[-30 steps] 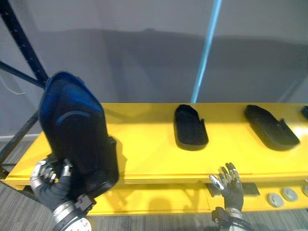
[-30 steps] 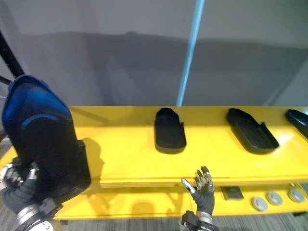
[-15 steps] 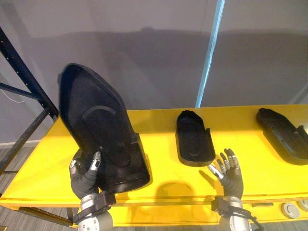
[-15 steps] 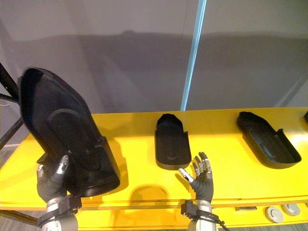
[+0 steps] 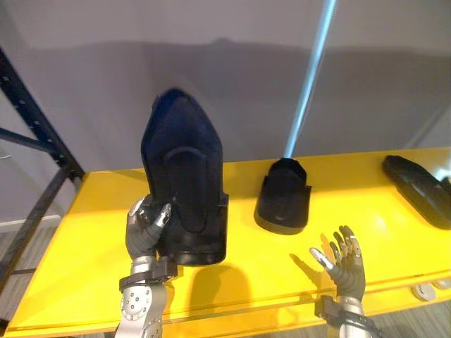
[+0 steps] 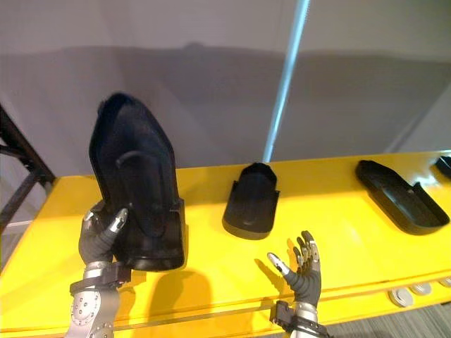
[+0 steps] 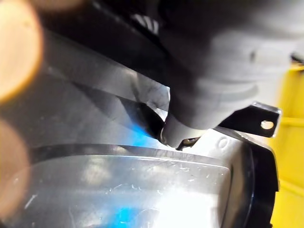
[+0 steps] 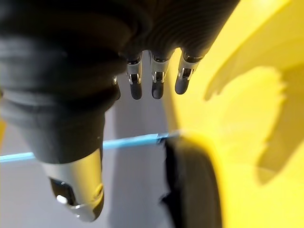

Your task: Walk over and take plastic housings, then place them on the shelf

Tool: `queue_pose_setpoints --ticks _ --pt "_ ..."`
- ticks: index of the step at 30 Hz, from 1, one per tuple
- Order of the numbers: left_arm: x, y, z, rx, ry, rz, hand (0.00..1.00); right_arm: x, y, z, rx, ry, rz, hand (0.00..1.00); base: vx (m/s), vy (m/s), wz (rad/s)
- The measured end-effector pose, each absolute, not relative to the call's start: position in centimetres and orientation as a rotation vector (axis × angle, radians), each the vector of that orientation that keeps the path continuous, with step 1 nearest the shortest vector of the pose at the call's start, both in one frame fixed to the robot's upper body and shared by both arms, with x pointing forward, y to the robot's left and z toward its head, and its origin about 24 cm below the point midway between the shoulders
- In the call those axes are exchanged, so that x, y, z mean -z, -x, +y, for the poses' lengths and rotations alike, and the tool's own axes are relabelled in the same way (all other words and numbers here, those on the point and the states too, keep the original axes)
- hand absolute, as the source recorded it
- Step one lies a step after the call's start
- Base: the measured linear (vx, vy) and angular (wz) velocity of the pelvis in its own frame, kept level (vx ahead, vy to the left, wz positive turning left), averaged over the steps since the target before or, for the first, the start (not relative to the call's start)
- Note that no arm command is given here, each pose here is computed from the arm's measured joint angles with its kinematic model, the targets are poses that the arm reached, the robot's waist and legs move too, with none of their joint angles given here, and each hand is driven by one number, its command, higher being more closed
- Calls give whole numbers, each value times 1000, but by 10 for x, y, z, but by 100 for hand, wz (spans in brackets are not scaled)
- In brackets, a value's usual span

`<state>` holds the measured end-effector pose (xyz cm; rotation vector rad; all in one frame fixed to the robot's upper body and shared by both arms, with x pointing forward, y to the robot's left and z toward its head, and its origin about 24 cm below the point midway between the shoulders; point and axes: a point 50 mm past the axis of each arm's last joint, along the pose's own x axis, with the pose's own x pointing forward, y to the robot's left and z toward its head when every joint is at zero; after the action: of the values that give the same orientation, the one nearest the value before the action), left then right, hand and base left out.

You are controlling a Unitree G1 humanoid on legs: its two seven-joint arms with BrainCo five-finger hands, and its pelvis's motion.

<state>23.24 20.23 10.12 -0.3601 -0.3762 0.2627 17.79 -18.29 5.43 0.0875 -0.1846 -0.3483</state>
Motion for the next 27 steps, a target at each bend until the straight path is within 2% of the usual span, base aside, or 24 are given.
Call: queue_pose_setpoints --ticks 8,15,22,27 --pt "-89 -214 247 -470 402 -335 100 -62 -148 -217 475 200 -159 0 -41 -103 -6" --pt "-88 -196 280 -618 351 -330 100 -61 -146 -218 507 206 -154 0 22 -11 -8" --pt "-93 -189 316 -637 183 -279 100 -66 -148 -218 513 208 -188 0 0 0 0" --pt "-95 -192 326 -618 93 -248 100 -68 -145 -229 584 230 -207 0 0 0 0"
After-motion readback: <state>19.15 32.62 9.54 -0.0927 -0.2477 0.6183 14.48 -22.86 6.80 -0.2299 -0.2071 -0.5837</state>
